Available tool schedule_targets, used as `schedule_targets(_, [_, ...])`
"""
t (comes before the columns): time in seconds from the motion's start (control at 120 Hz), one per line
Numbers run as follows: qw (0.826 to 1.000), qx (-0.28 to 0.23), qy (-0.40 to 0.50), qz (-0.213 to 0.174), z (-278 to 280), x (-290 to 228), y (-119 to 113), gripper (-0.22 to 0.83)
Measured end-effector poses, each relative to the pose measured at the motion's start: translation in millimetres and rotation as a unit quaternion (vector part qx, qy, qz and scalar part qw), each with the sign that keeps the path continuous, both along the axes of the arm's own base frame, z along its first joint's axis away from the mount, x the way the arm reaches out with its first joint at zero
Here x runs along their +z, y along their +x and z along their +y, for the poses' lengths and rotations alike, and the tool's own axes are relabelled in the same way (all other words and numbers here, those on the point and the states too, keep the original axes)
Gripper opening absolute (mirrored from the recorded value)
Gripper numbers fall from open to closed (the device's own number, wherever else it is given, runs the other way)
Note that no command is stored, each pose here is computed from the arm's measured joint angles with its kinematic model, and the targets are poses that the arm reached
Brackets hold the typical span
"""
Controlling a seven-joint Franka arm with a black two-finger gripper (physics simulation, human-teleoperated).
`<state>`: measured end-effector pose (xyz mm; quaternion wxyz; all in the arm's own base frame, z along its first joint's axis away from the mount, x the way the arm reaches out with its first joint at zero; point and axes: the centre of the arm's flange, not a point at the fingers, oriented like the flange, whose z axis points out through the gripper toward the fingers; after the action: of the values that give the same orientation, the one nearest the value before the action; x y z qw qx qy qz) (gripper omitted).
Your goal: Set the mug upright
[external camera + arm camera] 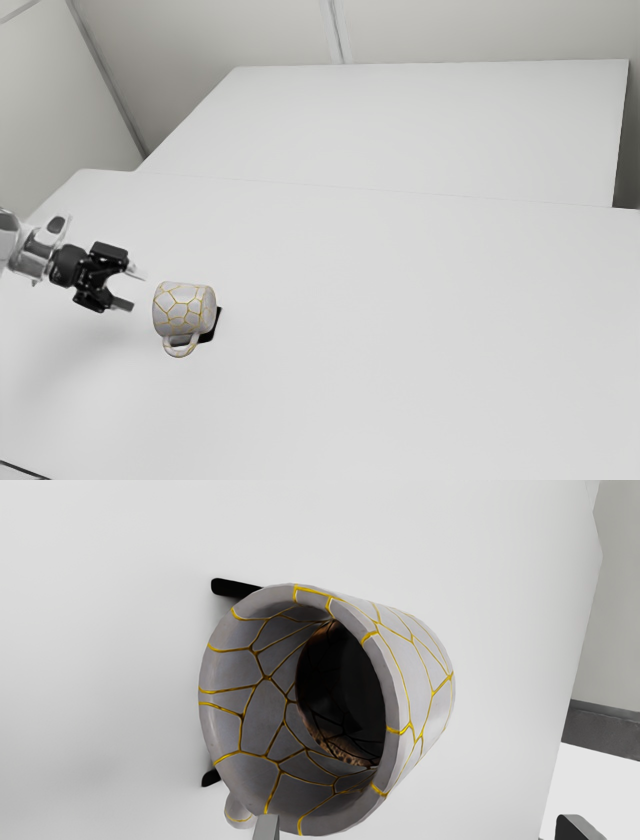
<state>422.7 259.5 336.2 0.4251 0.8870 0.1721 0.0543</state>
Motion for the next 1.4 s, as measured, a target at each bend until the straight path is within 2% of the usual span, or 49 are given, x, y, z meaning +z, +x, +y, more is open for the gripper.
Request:
schedule_targets(0.367, [0.993, 0.017, -0.089, -0.073, -39, -39, -20, 0.62])
schedule_targets(0.7, [0.985, 0.034, -0.102, -0.134, -40, -35, -13, 0.62])
schedule_targets(0.842, [0.984, 0.042, -0.094, -0.147, -41, -38, -8, 0.62])
schedule_targets(1.033, [0.985, 0.021, -0.089, -0.149, -72, -50, 12, 0.62])
schedule_targets(1.067, [0.985, 0.021, -0.087, -0.151, -72, -50, 12, 0.58])
schedule_targets(1.175, [0.985, 0.024, -0.080, -0.154, -71, -49, 14, 0.27])
schedule_targets(1.233, [0.984, 0.023, -0.078, -0.158, -72, -46, 17, 0.14])
schedule_targets(1.325, [0.984, 0.019, -0.075, -0.162, -76, -41, 22, 0.01])
schedule_targets(1.4, [0.983, 0.014, -0.073, -0.165, -78, -37, 27, -0.06])
